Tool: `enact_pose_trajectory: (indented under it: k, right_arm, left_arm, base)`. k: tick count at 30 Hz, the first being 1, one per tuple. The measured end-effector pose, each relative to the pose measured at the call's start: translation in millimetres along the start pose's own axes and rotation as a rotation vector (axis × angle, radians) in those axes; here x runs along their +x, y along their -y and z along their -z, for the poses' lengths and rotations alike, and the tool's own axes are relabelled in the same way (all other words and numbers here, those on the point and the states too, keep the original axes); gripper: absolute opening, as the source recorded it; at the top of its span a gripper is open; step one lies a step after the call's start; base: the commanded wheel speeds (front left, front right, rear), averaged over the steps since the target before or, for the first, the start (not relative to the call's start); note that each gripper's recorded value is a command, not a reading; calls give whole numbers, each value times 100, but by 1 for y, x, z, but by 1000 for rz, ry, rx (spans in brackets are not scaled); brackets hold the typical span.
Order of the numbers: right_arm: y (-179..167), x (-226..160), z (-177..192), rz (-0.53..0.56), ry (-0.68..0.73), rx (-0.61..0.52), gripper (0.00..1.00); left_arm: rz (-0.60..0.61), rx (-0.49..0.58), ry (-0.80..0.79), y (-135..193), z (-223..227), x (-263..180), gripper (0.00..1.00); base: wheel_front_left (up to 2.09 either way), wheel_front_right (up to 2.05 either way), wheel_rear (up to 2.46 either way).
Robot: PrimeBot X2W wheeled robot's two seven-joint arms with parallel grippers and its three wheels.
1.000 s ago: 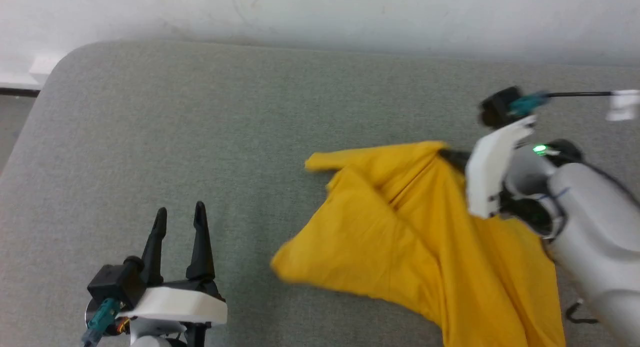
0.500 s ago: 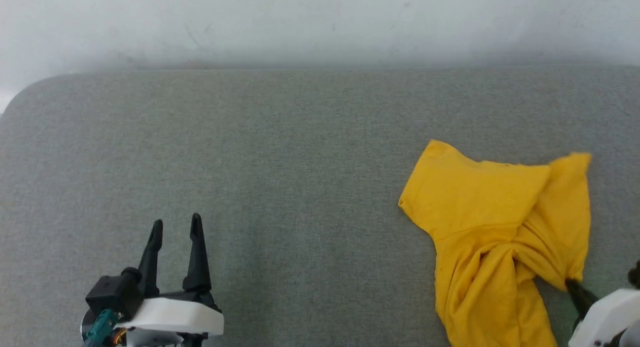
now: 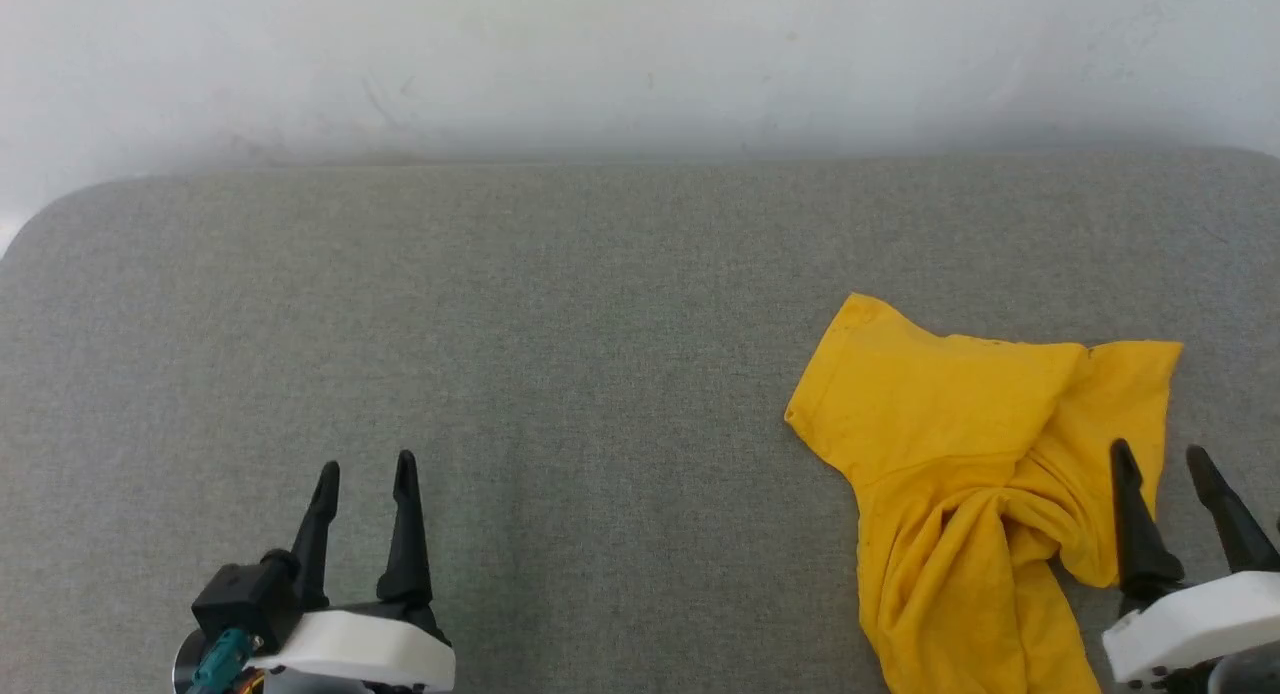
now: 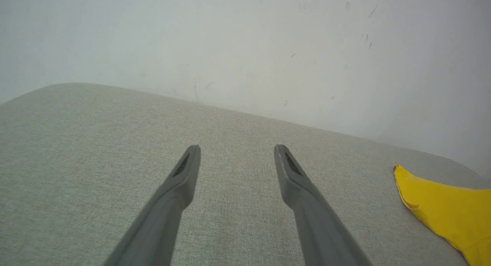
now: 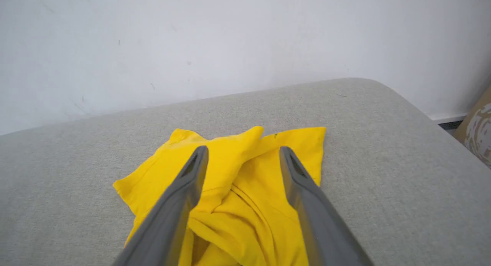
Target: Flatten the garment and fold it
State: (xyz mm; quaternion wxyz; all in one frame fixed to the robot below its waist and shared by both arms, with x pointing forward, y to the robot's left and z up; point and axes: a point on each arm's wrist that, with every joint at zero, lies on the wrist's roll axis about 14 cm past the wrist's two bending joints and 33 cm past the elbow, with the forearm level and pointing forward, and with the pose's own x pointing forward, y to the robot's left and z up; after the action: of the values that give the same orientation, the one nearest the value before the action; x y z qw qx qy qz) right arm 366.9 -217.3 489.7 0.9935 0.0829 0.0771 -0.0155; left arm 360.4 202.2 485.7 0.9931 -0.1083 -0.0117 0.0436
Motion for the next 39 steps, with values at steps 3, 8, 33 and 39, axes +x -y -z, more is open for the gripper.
enact_pose_trajectory:
  k: [3,8,33,39]
  right_arm:
    - [-18,-3,-12,-50,47,-25,100]
    - [-37,-12,-19,-106,75,-43,100]
    - [-123,45,82,-454,-563,-190,100]
    - [-136,48,122,-509,-798,-264,100]
  left_arm:
    - [3,4,-3,1,-1,-3,100]
    - [18,20,-13,4,-3,-4,100]
    - [8,40,-32,4,3,13,100]
    - [-36,32,-43,-9,8,10,100]
  base:
    - [0,0,0]
    - [0,0,0]
    - [0,0,0]
    - [0,0,0]
